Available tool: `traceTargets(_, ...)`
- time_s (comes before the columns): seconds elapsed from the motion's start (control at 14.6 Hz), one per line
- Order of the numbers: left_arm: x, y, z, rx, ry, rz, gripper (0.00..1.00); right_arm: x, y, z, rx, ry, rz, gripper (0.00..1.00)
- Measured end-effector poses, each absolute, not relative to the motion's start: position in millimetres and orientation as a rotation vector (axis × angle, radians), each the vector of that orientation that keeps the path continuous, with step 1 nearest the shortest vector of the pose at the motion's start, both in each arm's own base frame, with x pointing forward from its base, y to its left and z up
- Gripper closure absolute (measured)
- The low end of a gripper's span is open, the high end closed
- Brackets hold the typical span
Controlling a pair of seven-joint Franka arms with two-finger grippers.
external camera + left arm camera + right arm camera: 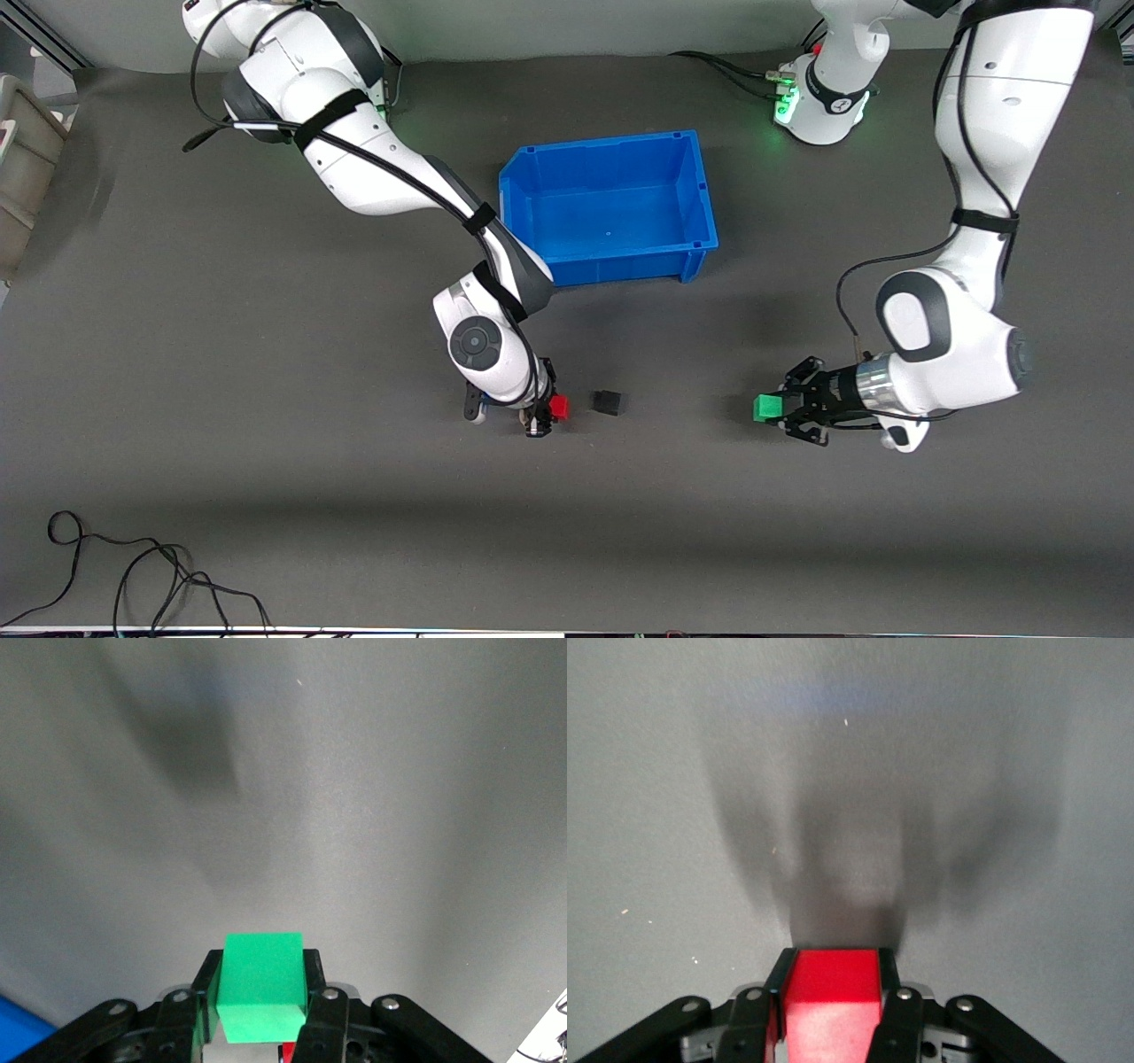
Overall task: Attach green and red cubes to black cube
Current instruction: 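Carry the red cube and green cube toward the black cube, then press the red and green cubes against the black cube's sides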
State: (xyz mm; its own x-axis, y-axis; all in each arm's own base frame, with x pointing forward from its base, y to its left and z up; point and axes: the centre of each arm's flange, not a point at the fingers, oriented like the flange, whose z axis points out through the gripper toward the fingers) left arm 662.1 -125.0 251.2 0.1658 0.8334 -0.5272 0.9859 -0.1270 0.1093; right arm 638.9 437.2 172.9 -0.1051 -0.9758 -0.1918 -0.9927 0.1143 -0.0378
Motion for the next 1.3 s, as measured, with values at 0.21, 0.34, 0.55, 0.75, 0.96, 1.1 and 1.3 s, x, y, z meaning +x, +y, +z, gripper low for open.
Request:
traceTargets(0.21, 658.9, -152.1, 236.1, 2.031, 1.722, -0.458, 0.6, 625.2, 461.1, 173.5, -1.973, 2.213, 0.157, 0.6)
traceTargets(0.34, 655.7, -173.9, 225.7, 2.035, 1.718, -0.436, 0.6, 613.3, 476.8, 171.4, -1.985, 2.208, 0.161, 0.6)
traceTargets(0.55, 648.7, -200.5, 209.0, 2.051, 1.712, -0.42, 0.6, 604.0, 487.6, 165.7, -1.999, 2.204, 0.165, 0.6)
traceTargets(0.75, 644.7, -212.7, 199.6, 2.062, 1.708, -0.411, 0.6, 607.2, 487.7, 165.5, -1.991, 2.204, 0.161, 0.6)
traceTargets(0.96, 642.2, -221.5, 197.0, 2.064, 1.704, -0.404, 0.6, 611.5, 488.9, 165.4, -1.981, 2.2, 0.157, 0.6)
traceTargets(1.1, 640.5, -227.0, 196.8, 2.063, 1.706, -0.407, 0.6, 615.1, 487.4, 165.2, -1.974, 2.2, 0.149, 0.6)
traceTargets(1.3, 637.1, -237.6, 195.6, 2.061, 1.711, -0.404, 0.6, 616.1, 487.3, 165.1, -1.973, 2.2, 0.147, 0.6)
